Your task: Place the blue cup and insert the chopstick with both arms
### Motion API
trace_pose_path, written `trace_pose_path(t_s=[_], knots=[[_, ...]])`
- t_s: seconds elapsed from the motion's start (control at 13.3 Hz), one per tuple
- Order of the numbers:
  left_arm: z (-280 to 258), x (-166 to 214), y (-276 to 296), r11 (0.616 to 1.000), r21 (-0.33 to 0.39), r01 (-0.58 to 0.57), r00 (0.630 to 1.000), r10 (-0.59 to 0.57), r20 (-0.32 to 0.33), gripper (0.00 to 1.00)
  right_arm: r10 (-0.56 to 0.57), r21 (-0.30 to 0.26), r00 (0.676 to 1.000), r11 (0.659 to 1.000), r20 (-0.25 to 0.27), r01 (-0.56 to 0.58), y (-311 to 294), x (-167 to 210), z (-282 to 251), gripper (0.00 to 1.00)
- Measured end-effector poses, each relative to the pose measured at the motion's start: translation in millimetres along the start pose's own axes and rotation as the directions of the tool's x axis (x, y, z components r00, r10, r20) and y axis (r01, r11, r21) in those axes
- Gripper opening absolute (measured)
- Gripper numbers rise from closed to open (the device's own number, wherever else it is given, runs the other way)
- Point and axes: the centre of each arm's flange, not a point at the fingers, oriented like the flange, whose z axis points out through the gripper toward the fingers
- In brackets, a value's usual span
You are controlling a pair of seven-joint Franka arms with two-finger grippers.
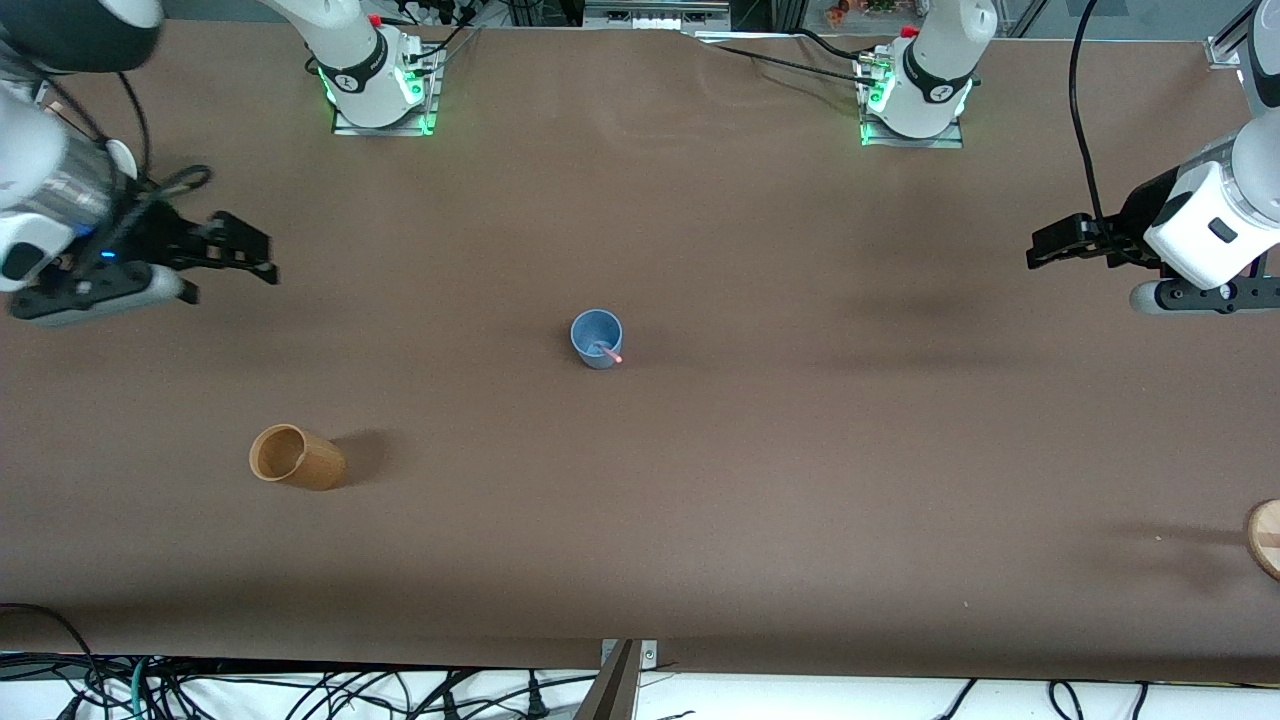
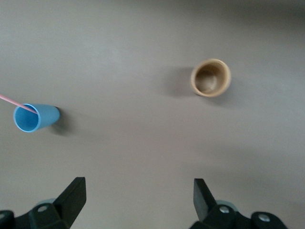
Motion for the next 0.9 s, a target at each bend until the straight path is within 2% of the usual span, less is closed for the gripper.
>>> trace_pose_path(t_s=[0.22,0.9], knots=[[0,0,0,1.000,0.000,0.000,1.000,0.000,0.000,1.00,0.002,-0.058,1.000,0.998,0.028,0.000,18,-10,-7,1.00],[0,0,0,1.000,0.000,0.000,1.000,0.000,-0.004,1.00,-0.002,-0.065,0.999,0.998,0.043,0.005,13,-16,-23,1.00]])
